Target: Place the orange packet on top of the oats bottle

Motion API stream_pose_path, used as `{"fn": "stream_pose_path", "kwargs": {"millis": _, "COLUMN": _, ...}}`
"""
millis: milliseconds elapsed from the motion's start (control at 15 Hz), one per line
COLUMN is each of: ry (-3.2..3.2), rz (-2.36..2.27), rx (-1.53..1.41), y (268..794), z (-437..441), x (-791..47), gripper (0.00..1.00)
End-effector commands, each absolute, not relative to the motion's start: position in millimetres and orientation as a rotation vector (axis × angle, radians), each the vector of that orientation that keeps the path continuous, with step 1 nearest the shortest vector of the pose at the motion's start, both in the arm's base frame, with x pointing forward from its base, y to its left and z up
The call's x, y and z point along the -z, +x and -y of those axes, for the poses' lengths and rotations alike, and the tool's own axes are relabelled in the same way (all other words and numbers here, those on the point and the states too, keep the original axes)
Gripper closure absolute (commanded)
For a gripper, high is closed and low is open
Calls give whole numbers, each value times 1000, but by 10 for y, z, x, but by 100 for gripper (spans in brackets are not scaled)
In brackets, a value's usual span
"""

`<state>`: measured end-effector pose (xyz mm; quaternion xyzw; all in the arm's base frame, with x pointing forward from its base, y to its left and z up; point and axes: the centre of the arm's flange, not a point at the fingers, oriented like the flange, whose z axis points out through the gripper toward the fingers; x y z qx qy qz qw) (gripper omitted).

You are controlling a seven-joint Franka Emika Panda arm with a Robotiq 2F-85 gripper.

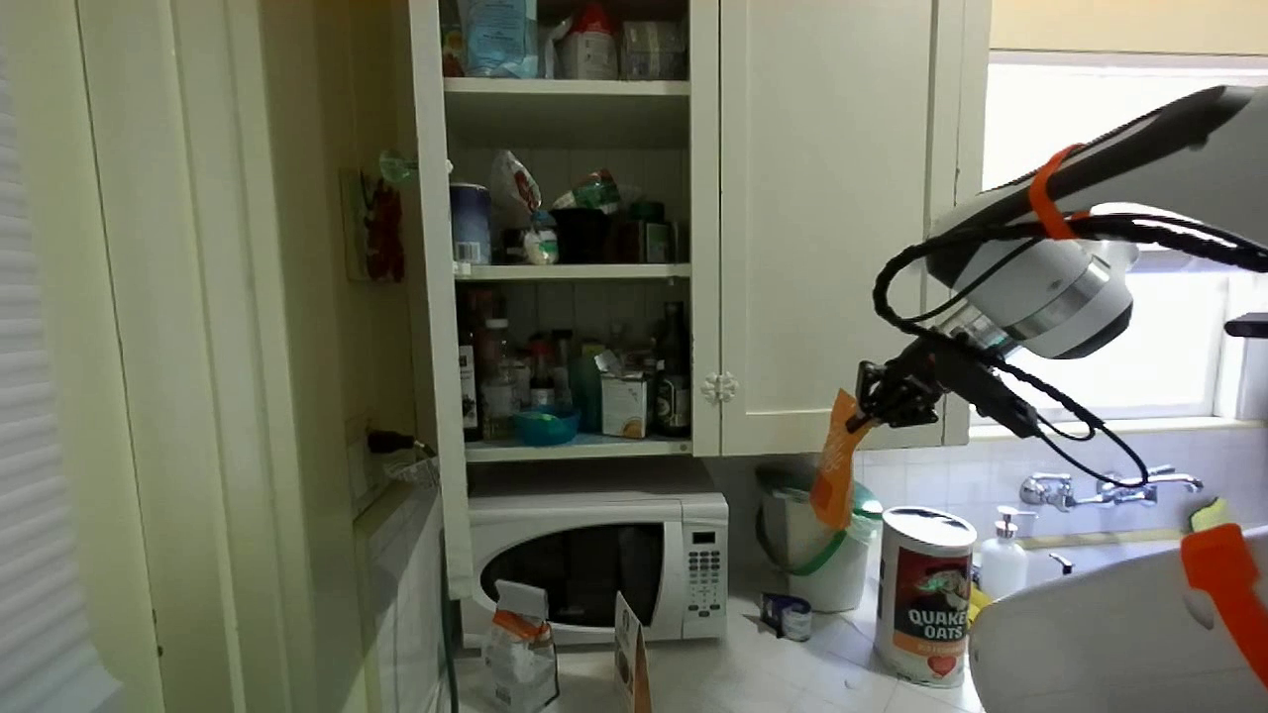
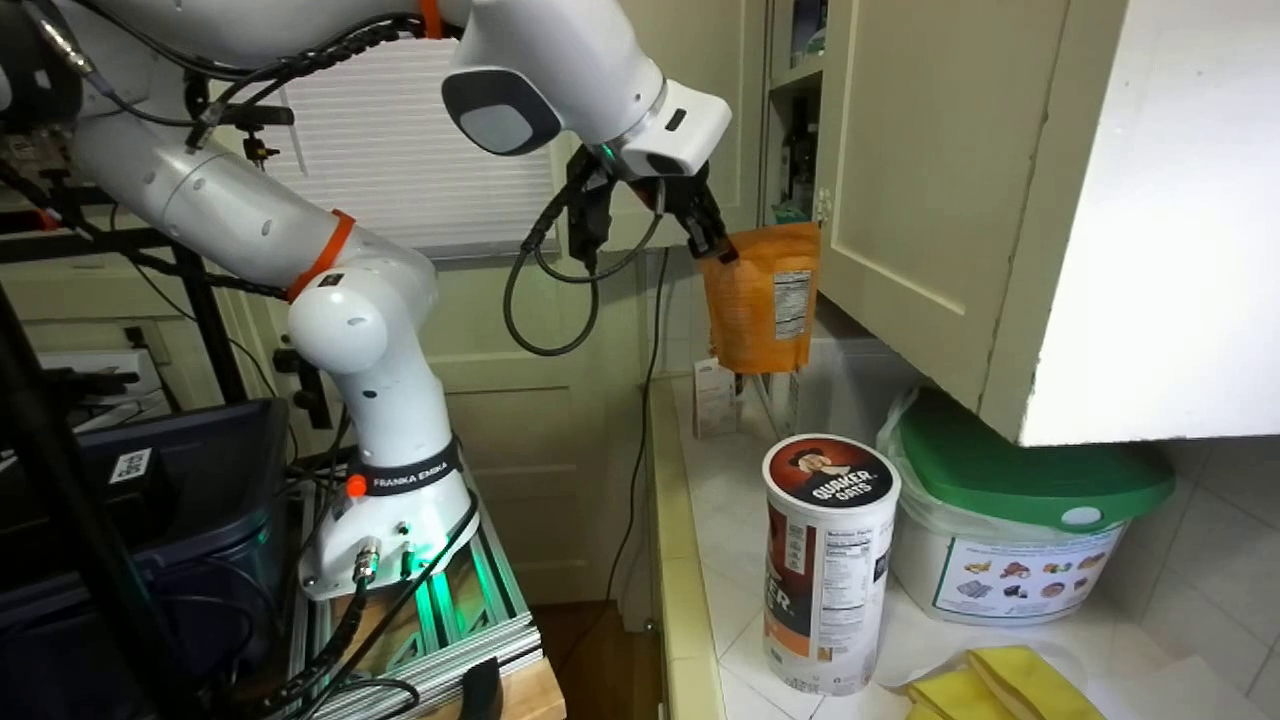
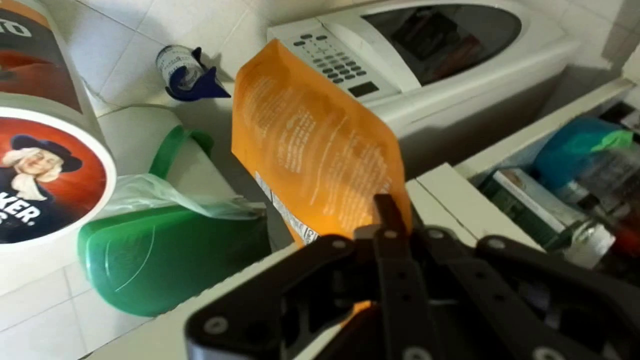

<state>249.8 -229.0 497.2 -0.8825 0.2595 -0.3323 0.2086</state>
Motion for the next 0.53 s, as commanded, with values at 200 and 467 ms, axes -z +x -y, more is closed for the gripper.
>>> {"fn": "stream_pose_path", "kwargs": {"millis": 200, "ry": -2216, "rz": -1092, "rx": 1037, "y": 2317, "z": 2768, "x": -5298, "gripper": 99}}
{"fn": "stream_pose_path", "kwargs": {"millis": 467, "ry": -2098, "rz": -1285, "rx": 1090, "y": 2403, "z": 3031, "x": -5247, "gripper": 99}}
